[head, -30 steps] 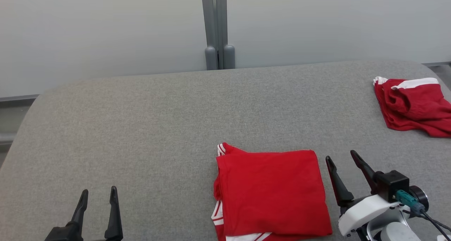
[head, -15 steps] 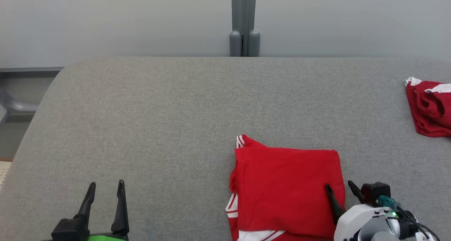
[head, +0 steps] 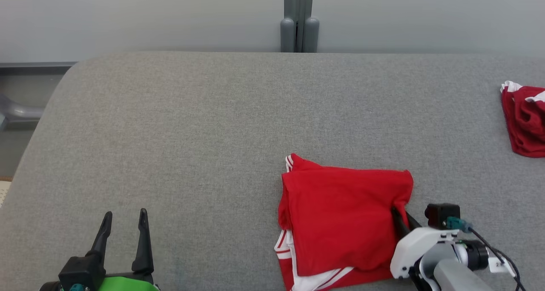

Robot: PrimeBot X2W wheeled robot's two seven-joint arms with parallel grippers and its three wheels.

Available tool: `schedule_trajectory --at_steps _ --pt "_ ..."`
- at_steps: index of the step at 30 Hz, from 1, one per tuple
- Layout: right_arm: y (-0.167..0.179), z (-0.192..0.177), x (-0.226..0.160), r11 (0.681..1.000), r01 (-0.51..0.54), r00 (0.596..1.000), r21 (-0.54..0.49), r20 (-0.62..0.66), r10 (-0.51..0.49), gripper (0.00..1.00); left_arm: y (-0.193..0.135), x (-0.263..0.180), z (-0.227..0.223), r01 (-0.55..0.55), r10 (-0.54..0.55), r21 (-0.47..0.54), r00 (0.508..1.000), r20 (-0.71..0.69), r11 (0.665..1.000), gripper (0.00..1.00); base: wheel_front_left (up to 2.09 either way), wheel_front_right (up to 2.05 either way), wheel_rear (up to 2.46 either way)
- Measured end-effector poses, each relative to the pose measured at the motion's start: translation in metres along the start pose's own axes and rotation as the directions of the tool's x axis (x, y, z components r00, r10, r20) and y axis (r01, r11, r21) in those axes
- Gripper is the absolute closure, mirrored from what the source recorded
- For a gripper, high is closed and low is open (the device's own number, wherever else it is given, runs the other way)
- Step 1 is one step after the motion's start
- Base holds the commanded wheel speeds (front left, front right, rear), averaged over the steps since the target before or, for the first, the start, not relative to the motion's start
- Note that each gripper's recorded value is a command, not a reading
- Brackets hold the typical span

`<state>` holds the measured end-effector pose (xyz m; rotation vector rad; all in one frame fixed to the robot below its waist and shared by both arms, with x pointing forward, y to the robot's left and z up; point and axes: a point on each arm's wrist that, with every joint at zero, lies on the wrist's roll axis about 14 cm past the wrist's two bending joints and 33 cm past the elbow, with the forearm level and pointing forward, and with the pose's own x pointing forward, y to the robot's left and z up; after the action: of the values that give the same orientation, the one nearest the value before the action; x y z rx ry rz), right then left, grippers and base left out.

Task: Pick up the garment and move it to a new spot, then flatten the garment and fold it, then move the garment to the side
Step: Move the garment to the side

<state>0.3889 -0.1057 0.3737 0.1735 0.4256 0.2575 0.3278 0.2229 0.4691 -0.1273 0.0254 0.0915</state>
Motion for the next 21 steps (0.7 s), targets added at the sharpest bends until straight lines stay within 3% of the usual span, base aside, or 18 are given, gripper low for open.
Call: schedule_trajectory --at_steps 11,16,21 --pt "-0.043 0.109 0.053 0.972 0.015 0.989 -0.235 0.149 0.02 1.0 -0.023 0.039 -0.003 0.067 -0.067 0.004 0.998 -0.008 0.998 0.0 0.0 0.0 0.0" --pt "-0.102 0.153 0.062 0.938 0.115 0.981 -0.328 0.188 -0.054 1.0 -0.04 0.067 -0.009 0.112 -0.112 0.001 0.994 -0.012 0.994 0.0 0.0 0.0 0.0" --pt "-0.165 0.185 0.058 0.906 0.229 0.963 -0.356 0.218 -0.158 1.0 -0.059 0.093 -0.023 0.162 -0.162 -0.002 0.986 -0.031 0.987 0.0 0.0 0.0 0.0"
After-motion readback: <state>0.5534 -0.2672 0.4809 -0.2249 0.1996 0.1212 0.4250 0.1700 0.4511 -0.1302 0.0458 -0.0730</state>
